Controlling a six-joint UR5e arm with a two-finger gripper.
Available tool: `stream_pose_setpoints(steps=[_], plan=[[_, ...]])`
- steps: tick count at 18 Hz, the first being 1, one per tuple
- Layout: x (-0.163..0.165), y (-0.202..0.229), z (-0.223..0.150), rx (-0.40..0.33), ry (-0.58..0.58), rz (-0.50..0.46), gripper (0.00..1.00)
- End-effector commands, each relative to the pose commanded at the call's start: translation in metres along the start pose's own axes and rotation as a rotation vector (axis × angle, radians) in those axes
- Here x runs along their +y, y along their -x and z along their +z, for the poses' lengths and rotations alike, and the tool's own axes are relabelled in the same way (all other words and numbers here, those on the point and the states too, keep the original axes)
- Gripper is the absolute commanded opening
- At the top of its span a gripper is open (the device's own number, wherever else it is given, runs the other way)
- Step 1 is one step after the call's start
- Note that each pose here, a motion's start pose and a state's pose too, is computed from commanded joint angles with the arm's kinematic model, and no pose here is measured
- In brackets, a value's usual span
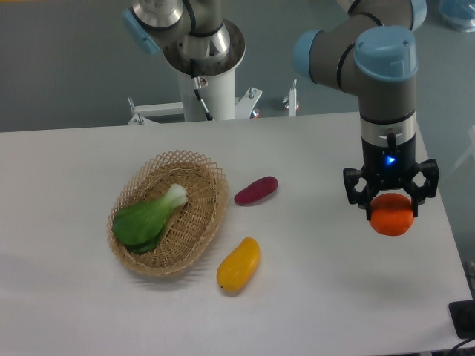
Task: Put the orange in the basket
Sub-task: 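Lift the held orange slightly with the gripper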
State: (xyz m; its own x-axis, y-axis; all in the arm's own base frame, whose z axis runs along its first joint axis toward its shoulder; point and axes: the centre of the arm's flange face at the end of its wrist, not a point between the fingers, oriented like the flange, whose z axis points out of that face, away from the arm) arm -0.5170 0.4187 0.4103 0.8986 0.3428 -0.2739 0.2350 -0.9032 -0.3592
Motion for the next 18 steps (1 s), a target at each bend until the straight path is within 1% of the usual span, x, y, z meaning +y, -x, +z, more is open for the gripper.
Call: stream_pose_setpoints(steps=[1,11,15,16,17,18], plan=[[0.003,-0.003,0.005,0.007,0.008,0.001,0.66],[-0.002,0.001,0.003,0.001,0.0,-0.002,0.66],[-0.021,-0.013,0.008,0.01,-0.013,0.001,0.66],[-0.027,-0.02,0.008,0.015,-0.018,-0.028,0.66],[-0.036,-0.033,0.004,0.018,-0.024,-0.093,0.66],[-0.042,-0.04,0.0,0.017,-0.031,-0.124,0.66]])
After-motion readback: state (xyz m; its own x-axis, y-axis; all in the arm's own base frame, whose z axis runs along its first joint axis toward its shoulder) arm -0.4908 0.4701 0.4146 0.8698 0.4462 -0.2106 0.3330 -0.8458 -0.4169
